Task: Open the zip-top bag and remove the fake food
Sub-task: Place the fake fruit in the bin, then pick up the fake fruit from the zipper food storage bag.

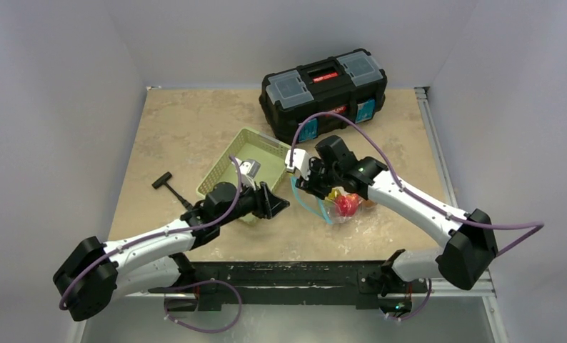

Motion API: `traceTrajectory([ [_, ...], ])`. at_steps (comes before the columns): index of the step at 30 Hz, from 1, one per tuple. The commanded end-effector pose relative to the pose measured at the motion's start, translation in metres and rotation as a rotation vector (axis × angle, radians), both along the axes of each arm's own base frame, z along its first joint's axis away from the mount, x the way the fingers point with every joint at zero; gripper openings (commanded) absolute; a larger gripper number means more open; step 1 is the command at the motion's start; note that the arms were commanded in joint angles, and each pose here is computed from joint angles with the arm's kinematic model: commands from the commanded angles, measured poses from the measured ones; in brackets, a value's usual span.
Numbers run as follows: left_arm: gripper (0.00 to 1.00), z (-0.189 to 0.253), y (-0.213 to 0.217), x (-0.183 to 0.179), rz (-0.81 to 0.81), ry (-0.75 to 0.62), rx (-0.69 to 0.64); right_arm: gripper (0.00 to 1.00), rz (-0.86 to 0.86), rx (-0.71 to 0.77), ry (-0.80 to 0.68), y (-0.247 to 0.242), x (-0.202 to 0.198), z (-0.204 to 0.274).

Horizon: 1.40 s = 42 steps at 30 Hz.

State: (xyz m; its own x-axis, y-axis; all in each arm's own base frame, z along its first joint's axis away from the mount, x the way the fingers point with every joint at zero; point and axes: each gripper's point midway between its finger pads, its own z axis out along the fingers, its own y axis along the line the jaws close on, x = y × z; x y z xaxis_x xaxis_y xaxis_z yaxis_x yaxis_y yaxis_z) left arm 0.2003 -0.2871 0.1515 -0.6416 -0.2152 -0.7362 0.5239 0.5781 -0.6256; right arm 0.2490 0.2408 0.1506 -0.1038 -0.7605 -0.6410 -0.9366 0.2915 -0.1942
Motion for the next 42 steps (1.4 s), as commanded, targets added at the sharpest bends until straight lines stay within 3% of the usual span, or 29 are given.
traceTrajectory([
  [1,0.47,0.023,-0.006,0.004,0.01,-0.08,-0.1,0.26,-0.087,0.0,-0.101,-0.011,0.013,0.014],
  [3,0.47,0.028,-0.01,0.002,-0.002,-0.1,-0.125,0.07,-0.092,0.008,-0.117,-0.016,0.01,0.016],
  [5,0.47,0.032,-0.014,0.001,-0.012,-0.115,-0.143,0.0,-0.071,0.033,-0.103,-0.016,0.003,0.016],
  [15,0.5,0.037,-0.04,-0.008,-0.078,-0.174,-0.23,0.0,0.103,0.314,-0.011,-0.006,-0.036,0.046],
  [23,0.49,0.026,-0.064,-0.01,-0.099,-0.172,-0.214,0.0,0.08,0.363,-0.035,-0.011,-0.033,0.054],
  [24,0.49,0.026,-0.068,-0.008,-0.093,-0.172,-0.206,0.03,0.05,0.355,-0.048,-0.013,-0.027,0.054],
  [29,0.43,0.014,-0.061,0.007,0.007,-0.144,-0.115,0.45,-0.014,0.308,-0.034,-0.015,-0.016,0.05],
  [33,0.42,-0.001,-0.041,0.012,0.086,-0.117,-0.021,0.69,-0.015,0.174,-0.048,-0.005,-0.011,0.041],
  [38,0.42,-0.012,-0.025,0.013,0.135,-0.109,0.027,0.75,-0.078,0.02,-0.122,-0.001,0.01,0.03],
  [40,0.42,-0.012,-0.024,0.013,0.135,-0.115,0.027,0.73,-0.093,-0.029,-0.133,-0.001,0.013,0.021],
  [42,0.42,-0.01,-0.026,0.012,0.124,-0.127,0.02,0.62,-0.101,-0.072,-0.136,-0.003,0.014,0.012],
])
